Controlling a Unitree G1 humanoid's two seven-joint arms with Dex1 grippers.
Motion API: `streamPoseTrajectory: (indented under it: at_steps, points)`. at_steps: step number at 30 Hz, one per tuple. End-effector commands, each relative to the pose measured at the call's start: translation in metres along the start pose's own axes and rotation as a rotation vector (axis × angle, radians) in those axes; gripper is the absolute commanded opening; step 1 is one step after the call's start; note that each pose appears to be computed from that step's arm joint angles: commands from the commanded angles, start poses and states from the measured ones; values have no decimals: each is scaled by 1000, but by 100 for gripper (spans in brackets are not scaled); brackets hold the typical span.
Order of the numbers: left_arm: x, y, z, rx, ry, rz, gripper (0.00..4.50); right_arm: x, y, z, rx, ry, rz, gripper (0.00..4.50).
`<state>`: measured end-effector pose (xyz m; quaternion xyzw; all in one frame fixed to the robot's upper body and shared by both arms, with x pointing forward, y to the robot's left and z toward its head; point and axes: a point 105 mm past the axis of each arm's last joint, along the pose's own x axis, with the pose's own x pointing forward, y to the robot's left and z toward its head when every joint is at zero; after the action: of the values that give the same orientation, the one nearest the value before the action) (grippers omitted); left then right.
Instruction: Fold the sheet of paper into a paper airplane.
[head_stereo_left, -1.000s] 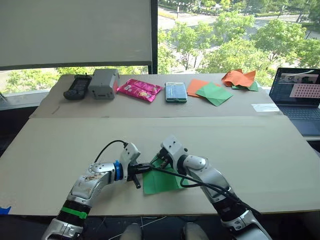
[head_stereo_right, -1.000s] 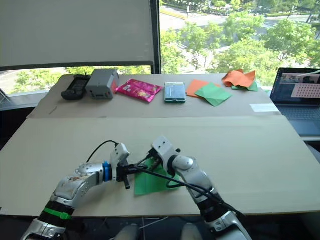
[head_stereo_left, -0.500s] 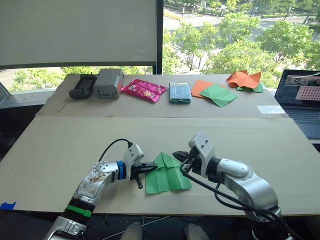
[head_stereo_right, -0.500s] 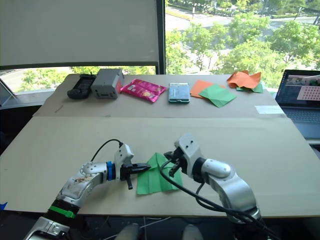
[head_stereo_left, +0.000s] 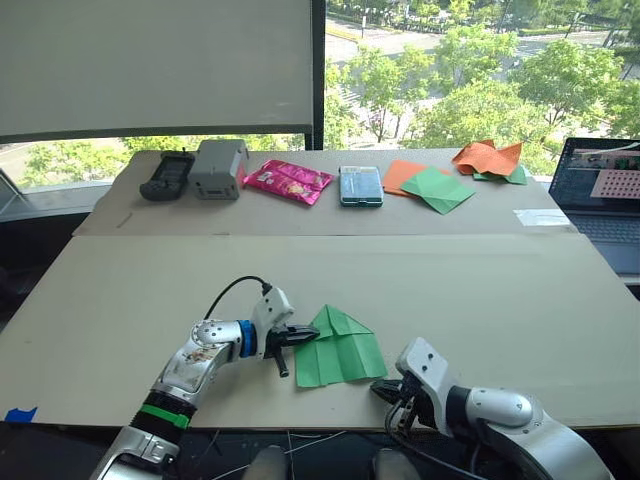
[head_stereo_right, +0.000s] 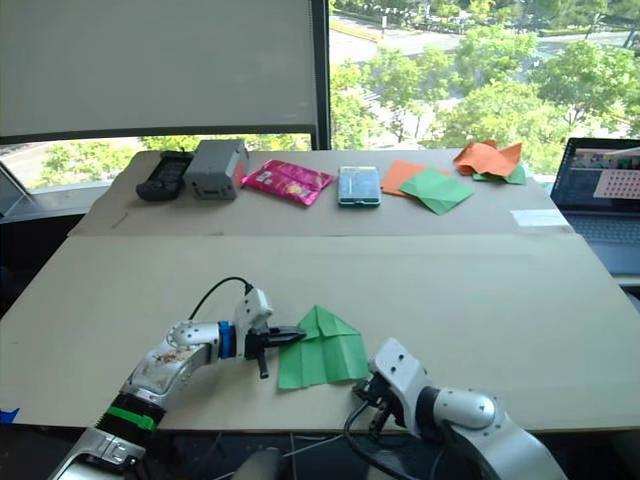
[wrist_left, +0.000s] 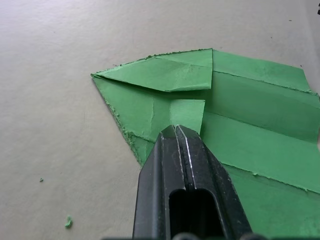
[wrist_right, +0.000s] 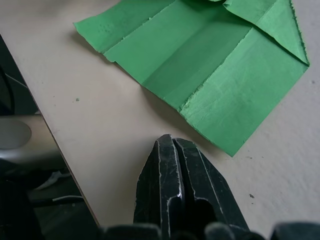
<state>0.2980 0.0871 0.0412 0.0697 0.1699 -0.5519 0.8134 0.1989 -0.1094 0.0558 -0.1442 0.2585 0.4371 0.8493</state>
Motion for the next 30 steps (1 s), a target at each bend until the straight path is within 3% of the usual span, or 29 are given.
streamPoseTrajectory:
  at_steps: [1,8,15,23,30]
  points:
    - [0,-2,-46,-72,160,10,2,5,2,-13,-4,46,-47,0]
    - [6,0,-41,-58,164,-5,2,4,-27,-14,42,25,-236,0]
    - [7,0,-43,-38,183,-21,2,5,-33,-3,156,-144,-335,0]
    - [12,-4,-44,-33,182,-35,2,11,-33,30,254,-375,-312,0]
    - [13,3,-39,-24,177,-22,2,27,-37,63,182,-455,-203,0]
